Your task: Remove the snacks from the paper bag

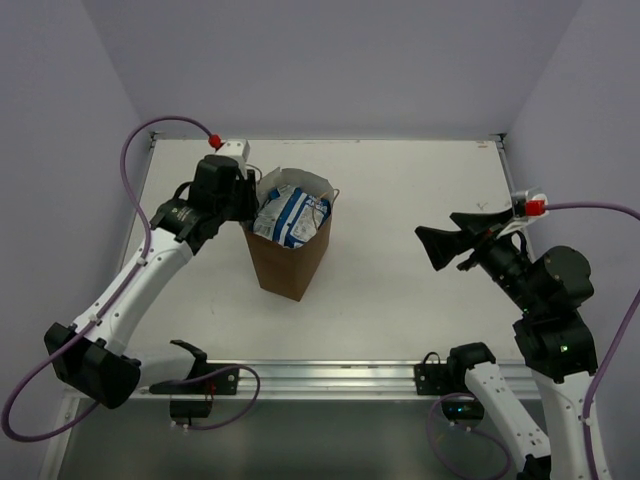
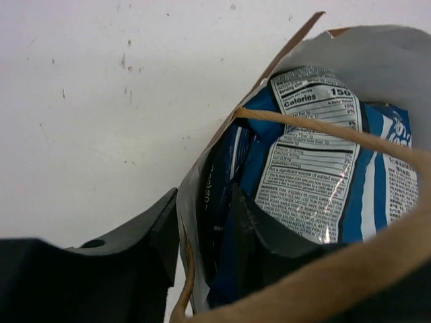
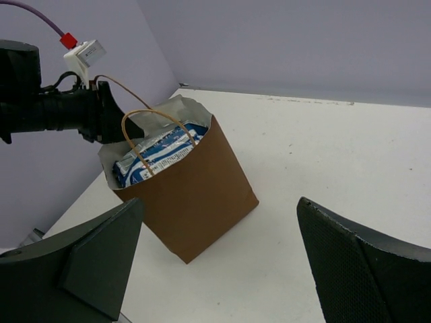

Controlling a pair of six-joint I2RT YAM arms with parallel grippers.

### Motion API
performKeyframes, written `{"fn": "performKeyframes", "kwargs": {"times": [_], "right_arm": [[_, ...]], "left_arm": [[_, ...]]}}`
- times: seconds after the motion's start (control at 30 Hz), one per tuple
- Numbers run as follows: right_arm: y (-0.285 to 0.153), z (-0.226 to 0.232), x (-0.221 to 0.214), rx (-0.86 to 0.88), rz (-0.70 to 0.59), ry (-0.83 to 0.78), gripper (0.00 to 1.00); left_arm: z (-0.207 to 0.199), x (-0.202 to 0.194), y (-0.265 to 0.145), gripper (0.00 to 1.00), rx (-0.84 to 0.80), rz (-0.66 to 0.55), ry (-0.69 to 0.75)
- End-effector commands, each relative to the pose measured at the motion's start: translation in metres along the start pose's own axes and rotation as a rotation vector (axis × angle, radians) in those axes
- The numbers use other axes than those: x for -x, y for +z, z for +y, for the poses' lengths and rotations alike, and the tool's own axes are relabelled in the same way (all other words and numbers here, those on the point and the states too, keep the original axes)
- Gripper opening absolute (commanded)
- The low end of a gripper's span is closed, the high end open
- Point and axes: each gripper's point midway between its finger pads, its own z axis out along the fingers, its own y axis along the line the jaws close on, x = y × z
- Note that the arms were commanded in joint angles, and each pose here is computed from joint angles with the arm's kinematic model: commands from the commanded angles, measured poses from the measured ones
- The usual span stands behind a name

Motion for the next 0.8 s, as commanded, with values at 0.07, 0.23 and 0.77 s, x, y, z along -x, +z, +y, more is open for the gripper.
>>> {"fn": "performKeyframes", "kwargs": {"times": [0.07,0.23,0.77], "right_arm": [[0.003,0.002,0.005,0.016,-0.024,-0.022,0.99],[0.003,0.001,0.008,0.011,-0.029,-0.046,0.99],[0.08,0.067,0.018,0.181,0.119,-0.089,0.99]], "left_arm": [[0.007,0.026,0.006,0.2,0.028,-0.111,0.005],[0.005,0.042,0.011,0.0,0.017,-0.161,0.055],[0.007,0.151,-0.032,0.0,0.094,-0.479,0.356]]}}
